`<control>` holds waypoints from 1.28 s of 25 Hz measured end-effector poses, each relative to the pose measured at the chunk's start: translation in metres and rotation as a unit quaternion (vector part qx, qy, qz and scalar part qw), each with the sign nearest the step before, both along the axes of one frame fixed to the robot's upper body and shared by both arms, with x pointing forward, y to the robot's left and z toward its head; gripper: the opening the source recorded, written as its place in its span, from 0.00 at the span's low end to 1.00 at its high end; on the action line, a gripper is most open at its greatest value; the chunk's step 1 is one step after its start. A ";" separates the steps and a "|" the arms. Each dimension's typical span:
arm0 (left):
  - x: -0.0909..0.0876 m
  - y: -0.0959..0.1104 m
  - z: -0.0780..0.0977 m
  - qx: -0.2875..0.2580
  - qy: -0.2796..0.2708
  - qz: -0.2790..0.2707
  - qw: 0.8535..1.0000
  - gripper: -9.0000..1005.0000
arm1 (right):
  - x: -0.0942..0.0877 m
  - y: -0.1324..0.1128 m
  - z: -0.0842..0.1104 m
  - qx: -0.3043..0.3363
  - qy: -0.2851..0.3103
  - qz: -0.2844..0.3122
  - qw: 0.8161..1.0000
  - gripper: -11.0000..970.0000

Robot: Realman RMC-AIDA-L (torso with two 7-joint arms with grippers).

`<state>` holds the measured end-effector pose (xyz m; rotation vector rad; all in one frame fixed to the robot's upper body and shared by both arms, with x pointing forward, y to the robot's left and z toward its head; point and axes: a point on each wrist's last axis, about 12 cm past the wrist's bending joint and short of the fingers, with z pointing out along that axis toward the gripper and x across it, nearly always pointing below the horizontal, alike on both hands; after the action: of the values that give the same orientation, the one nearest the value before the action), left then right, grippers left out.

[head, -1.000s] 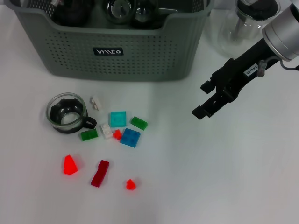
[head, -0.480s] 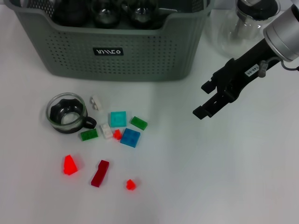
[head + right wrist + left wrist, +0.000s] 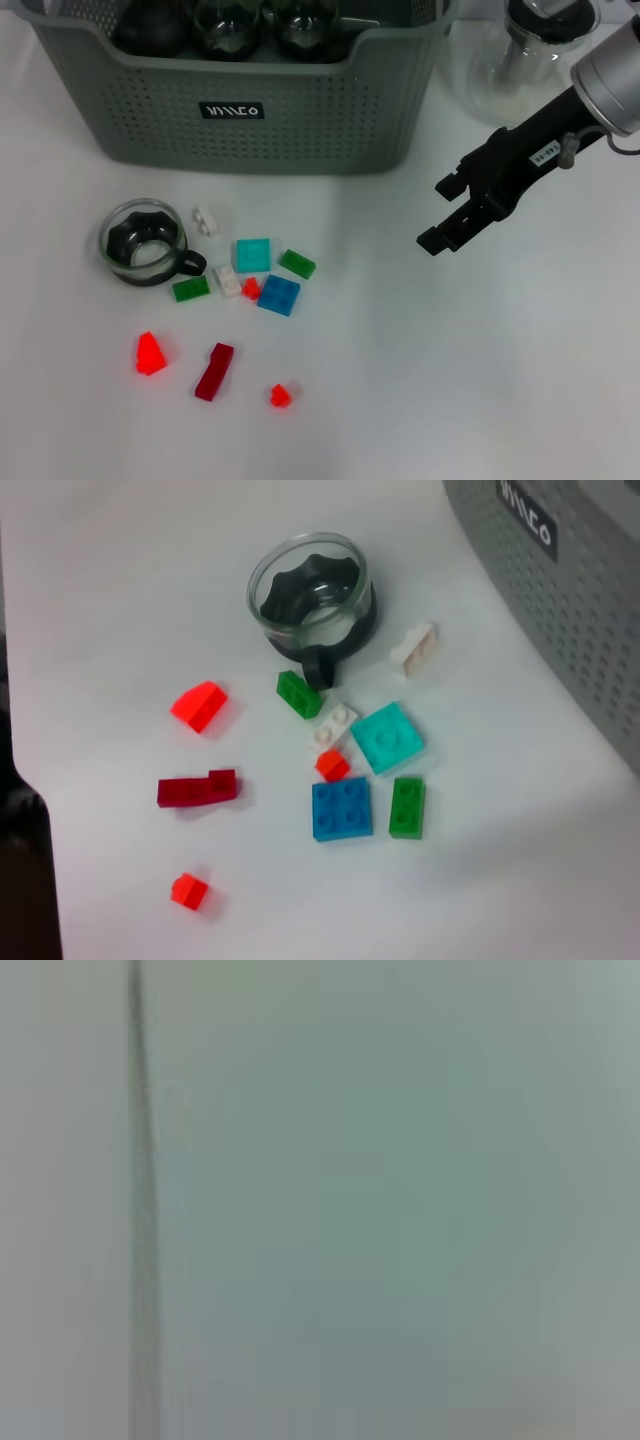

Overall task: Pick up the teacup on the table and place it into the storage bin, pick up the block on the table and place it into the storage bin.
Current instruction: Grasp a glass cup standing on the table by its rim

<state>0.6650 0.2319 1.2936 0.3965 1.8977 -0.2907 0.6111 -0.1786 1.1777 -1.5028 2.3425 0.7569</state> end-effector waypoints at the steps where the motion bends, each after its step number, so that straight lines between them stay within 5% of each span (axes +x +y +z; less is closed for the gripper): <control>1: -0.006 0.002 0.003 -0.015 -0.004 -0.016 1.000 0.86 | 0.000 0.000 0.000 0.001 -0.001 0.000 1.000 0.98; 8: -0.072 0.024 0.015 -0.134 -0.026 -0.206 0.969 0.87 | 0.001 -0.002 0.001 0.000 -0.002 -0.002 1.000 0.98; 15: -0.116 0.035 -0.020 -0.066 0.070 -0.327 0.940 0.87 | 0.001 -0.002 0.001 0.000 -0.004 -0.003 1.000 0.98; 19: -0.131 0.050 -0.052 -0.018 0.171 -0.304 0.937 0.87 | 0.001 -0.001 0.000 0.001 -0.003 -0.003 1.000 0.98; 25: -0.133 0.073 -0.089 0.064 0.308 -0.181 0.932 0.87 | 0.000 0.001 -0.001 0.002 -0.002 -0.003 1.000 0.98; 32: -0.116 0.071 -0.105 0.097 0.364 -0.070 0.923 0.86 | 0.000 0.001 -0.003 0.002 -0.002 -0.005 1.000 0.98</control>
<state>0.5493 0.3026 1.1882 0.6191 2.6489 -0.3802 0.6109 -0.1775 1.1748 -1.4892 2.3428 0.7541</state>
